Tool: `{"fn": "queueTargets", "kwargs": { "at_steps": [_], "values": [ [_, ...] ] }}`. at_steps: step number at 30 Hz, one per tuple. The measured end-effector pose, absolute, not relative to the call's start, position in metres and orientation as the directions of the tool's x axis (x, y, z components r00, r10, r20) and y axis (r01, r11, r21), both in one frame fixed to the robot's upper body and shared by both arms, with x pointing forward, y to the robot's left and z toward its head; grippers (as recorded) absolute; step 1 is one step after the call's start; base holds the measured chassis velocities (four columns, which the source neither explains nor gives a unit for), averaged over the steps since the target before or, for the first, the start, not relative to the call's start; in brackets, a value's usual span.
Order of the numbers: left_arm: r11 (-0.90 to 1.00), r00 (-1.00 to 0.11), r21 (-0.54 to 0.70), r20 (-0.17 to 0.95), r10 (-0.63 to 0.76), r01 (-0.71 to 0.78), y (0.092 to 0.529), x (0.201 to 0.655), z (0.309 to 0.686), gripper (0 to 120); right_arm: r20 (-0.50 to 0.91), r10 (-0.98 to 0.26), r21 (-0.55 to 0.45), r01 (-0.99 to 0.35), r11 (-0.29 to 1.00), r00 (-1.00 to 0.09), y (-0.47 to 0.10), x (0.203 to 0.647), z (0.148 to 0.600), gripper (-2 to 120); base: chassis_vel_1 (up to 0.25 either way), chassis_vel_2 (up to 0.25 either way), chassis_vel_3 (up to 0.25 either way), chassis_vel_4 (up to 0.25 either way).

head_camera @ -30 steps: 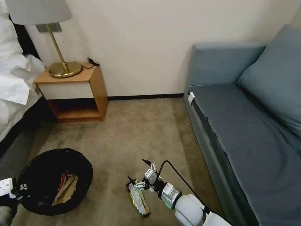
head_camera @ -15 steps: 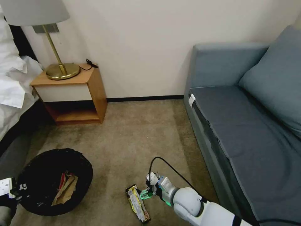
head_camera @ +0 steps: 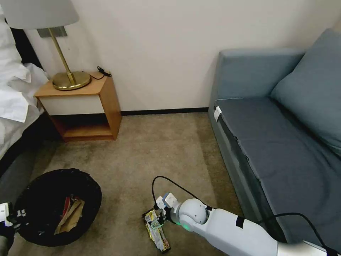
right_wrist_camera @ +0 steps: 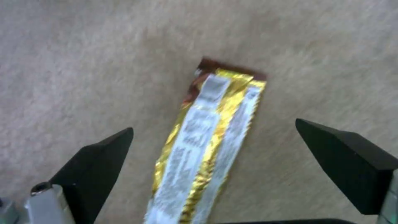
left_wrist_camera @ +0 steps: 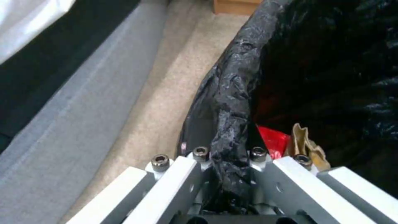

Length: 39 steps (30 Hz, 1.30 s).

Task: Pick up the trash bin, then pick up the garbage on the floor and place it into the trash bin.

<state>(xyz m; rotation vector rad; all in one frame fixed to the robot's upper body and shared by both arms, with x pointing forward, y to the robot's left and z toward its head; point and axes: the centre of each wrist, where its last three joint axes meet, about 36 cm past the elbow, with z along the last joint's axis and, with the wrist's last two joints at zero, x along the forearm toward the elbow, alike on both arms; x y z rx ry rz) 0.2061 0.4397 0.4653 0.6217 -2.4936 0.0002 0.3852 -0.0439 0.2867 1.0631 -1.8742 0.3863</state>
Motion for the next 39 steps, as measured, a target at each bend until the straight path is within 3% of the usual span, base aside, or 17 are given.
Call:
{"fn": "queueTargets", "kwargs": {
  "at_steps": [9, 23, 26, 39],
  "values": [
    [0.894, -0.733, 0.13, 0.528, -0.429, -0.43, 0.439, 0.206, 0.465, 3, 0.854, -0.496, 0.177, -0.809, 0.561, -0.157, -0.023, 0.376, 0.28, 100, 0.0, 0.0, 0.0, 0.0],
    [0.893, -0.734, 0.124, 0.527, -0.428, -0.432, 0.438, 0.205, 0.465, 3, 0.896, -0.419, 0.118, -0.835, 0.538, -0.144, -0.016, 0.374, 0.255, 100, 0.0, 0.0, 0.0, 0.0],
    [0.892, -0.732, 0.125, 0.528, -0.431, -0.434, 0.439, 0.204, 0.465, 3, 0.895, -0.424, 0.123, -0.838, 0.531, -0.137, -0.011, 0.372, 0.254, 96, 0.0, 0.0, 0.0, 0.0],
    [0.893, -0.737, 0.121, 0.523, -0.429, -0.434, 0.438, 0.204, 0.467, 3, 0.913, -0.379, 0.073, -0.857, 0.51, -0.148, -0.006, 0.371, 0.239, 48, 0.0, 0.0, 0.0, 0.0]
  ]
}}
